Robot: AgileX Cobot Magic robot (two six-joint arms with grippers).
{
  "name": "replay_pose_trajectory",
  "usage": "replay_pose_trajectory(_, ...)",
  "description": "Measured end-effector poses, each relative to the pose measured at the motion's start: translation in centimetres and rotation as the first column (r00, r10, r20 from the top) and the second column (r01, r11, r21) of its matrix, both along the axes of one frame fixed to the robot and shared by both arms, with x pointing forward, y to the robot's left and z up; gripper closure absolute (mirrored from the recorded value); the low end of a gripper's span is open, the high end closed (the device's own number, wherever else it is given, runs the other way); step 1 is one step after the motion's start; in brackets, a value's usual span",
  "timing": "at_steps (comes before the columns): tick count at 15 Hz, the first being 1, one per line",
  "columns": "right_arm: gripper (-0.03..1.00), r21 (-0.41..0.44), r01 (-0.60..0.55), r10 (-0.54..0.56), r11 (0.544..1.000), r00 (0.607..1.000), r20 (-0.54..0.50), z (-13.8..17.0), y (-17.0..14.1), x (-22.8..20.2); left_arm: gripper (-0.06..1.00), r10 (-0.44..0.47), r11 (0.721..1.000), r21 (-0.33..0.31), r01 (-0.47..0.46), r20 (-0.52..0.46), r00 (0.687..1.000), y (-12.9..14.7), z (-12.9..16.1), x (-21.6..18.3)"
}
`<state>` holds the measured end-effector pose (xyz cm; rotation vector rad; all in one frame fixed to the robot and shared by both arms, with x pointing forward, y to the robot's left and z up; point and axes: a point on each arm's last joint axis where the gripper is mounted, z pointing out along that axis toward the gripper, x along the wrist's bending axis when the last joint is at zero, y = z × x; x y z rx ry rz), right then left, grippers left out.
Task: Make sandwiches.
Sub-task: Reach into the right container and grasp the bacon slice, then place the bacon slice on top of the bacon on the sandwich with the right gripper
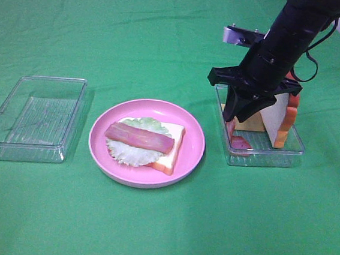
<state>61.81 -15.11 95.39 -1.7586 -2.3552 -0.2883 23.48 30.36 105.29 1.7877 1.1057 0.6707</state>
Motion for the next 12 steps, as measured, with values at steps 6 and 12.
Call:
replay_pose_trajectory(6,0.97,-0.001,-0.001,0.001,1.000,1.000,-0.003,0.1,0.0,0.0,0.17,0.000,1.000,0.000,0.000,0.000,1.000,0.0,0.0,0.0)
replay_pose_trajectory(12,0.97,0.031,-0.015,0.012,0.999,0.996,0.087,4.9,-0.1,-0.3,0.17,0.000,1.000,0.000,0.000,0.000,1.000,0.0,0.0,0.0)
